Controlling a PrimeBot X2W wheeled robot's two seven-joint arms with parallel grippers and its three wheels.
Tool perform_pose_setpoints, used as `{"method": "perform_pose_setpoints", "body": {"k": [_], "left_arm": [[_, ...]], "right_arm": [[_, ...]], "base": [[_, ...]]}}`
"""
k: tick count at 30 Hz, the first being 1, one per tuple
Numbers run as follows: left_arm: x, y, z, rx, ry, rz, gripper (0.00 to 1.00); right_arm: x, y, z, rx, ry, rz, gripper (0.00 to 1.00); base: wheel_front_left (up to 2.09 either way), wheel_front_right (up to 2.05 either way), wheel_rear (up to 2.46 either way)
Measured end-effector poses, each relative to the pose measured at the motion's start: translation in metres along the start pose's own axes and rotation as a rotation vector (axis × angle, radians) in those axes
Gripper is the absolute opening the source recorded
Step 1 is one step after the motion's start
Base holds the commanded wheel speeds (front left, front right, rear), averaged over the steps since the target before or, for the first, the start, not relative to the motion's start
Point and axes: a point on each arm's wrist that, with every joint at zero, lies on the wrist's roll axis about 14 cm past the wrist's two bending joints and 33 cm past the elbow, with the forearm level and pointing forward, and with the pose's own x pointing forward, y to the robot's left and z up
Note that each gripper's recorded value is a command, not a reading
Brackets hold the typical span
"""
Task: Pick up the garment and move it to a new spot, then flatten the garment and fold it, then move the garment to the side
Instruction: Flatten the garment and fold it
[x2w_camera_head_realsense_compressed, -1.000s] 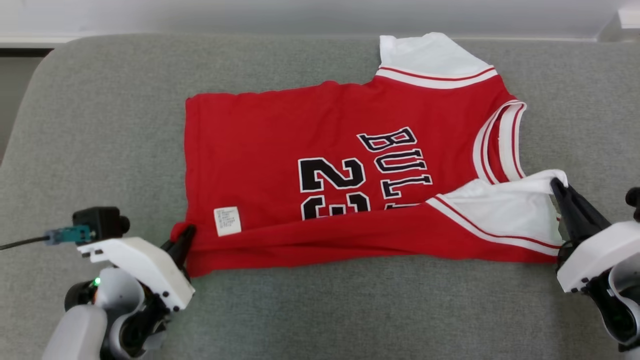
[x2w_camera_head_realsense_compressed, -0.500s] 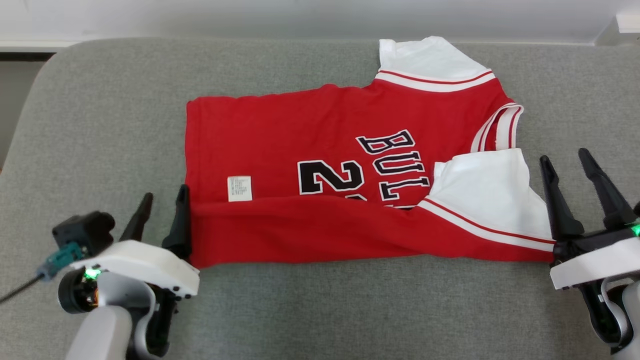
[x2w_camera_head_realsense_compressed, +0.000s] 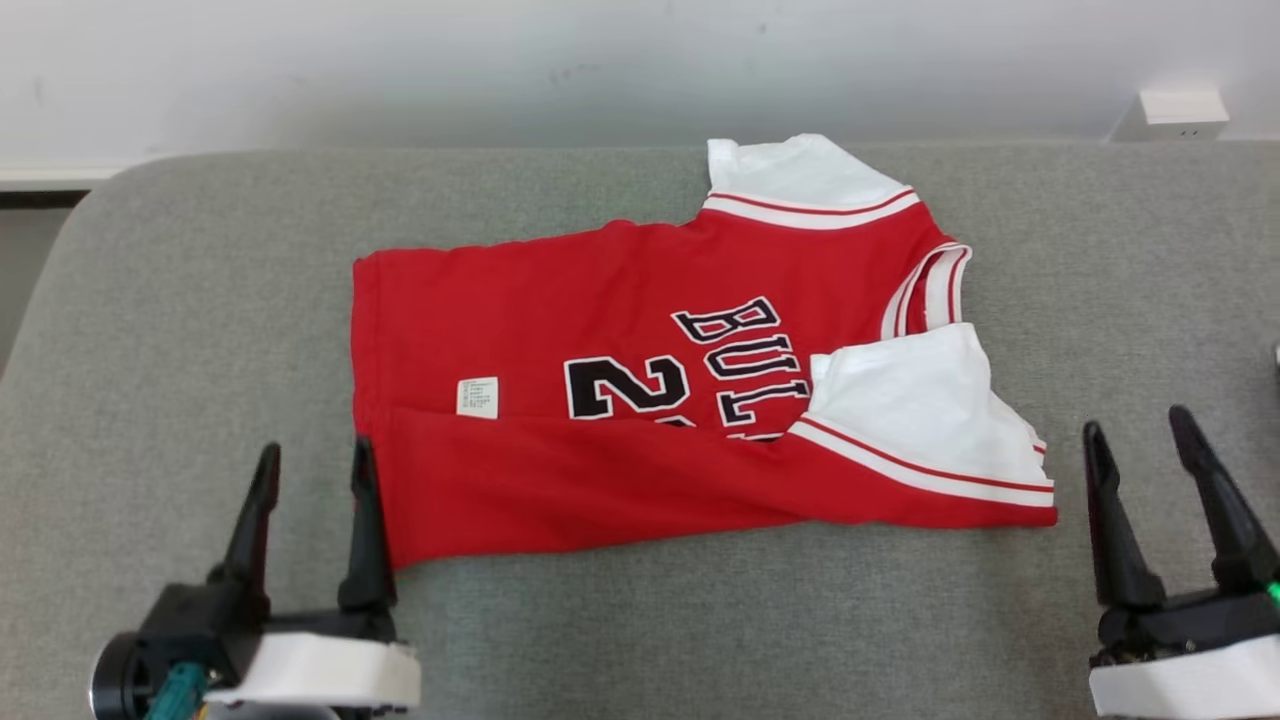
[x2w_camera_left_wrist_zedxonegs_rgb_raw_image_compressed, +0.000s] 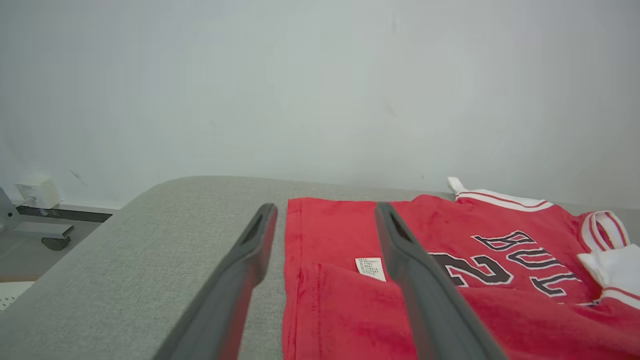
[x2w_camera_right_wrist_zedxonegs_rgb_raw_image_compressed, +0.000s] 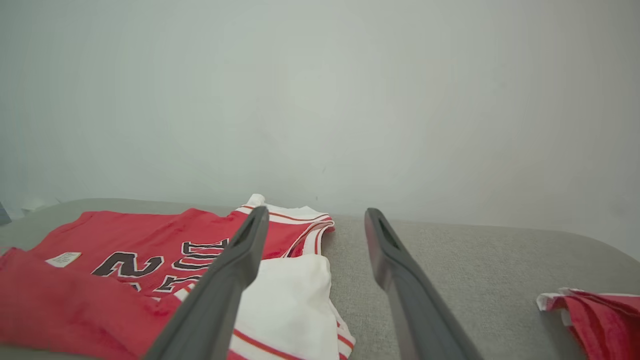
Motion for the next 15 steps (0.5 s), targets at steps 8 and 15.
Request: {"method": "perform_pose_setpoints", "body": {"k": [8,15], "left_arm": [[-0.022,-0.002,-0.011,-0.001,0.057,-0.001,1.0],[-0.025,-0.002,-0.026,-0.027,0.132,-0.005,1.0]], "right_arm": [[-0.024,-0.001,0.002,0.018,0.03,-0.041,1.0],[-0.028,-0.005,-0.006,0.025,0.065,-0.061,1.0]], "base": [[0.0,0.0,0.0],[0.0,0.0,0.0]]}}
